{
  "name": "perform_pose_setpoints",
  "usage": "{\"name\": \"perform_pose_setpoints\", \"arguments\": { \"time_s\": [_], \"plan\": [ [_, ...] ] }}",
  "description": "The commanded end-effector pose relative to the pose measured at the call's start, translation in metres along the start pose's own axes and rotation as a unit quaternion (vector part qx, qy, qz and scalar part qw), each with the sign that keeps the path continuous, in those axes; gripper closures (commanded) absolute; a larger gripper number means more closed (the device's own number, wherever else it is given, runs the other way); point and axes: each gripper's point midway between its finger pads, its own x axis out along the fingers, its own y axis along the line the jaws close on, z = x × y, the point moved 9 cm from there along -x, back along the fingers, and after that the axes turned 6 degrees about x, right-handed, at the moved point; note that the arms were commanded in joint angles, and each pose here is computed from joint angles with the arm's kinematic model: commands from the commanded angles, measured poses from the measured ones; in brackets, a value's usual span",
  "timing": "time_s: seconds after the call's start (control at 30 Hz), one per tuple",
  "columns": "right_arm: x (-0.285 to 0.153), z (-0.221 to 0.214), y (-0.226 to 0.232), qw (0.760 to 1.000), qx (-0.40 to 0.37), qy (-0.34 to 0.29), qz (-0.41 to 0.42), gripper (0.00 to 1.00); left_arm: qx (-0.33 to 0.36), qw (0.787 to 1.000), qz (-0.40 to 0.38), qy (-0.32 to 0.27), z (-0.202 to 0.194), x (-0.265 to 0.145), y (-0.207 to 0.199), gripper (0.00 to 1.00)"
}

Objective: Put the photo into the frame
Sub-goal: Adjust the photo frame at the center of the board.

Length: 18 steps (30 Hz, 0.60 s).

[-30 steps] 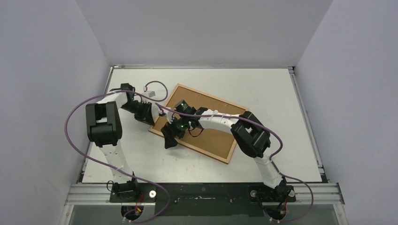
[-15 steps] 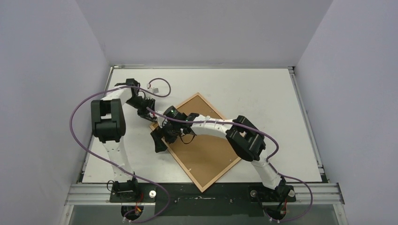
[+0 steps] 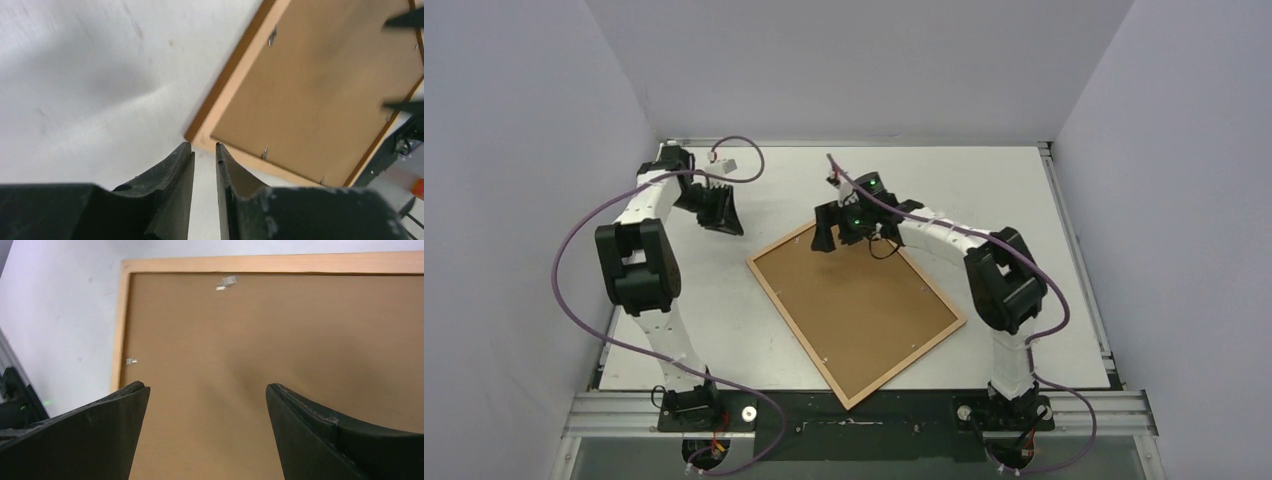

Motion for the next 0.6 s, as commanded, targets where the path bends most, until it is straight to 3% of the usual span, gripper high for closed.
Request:
{"name": "perform_pose_setpoints", "arguments": {
  "time_s": [0.0, 0.13, 0.27, 0.57],
  "plan": [
    [-0.063, 0.034, -0.031, 0.993, 0.001, -0.103, -0.064, 0.1, -0.02, 0.999, -0.008, 0.04, -0.049, -0.027, -0.026, 0.79],
    [-0.099, 0.031, -0.073, 0.983, 0.042, -0.138, -0.11, 0.1, -0.025, 0.996, -0.002, 0.085, -0.091, -0.011, -0.032, 0.79],
    [-0.121, 0.017, -0.106, 0.972, 0.085, -0.153, -0.158, 0.1, -0.025, 0.993, 0.027, 0.108, -0.109, 0.012, -0.028, 0.8],
    [-0.124, -0.034, -0.129, 0.968, 0.16, -0.141, -0.13, 0.1, -0.032, 0.993, 0.046, 0.099, -0.09, 0.05, -0.026, 0.81]
  ]
}}
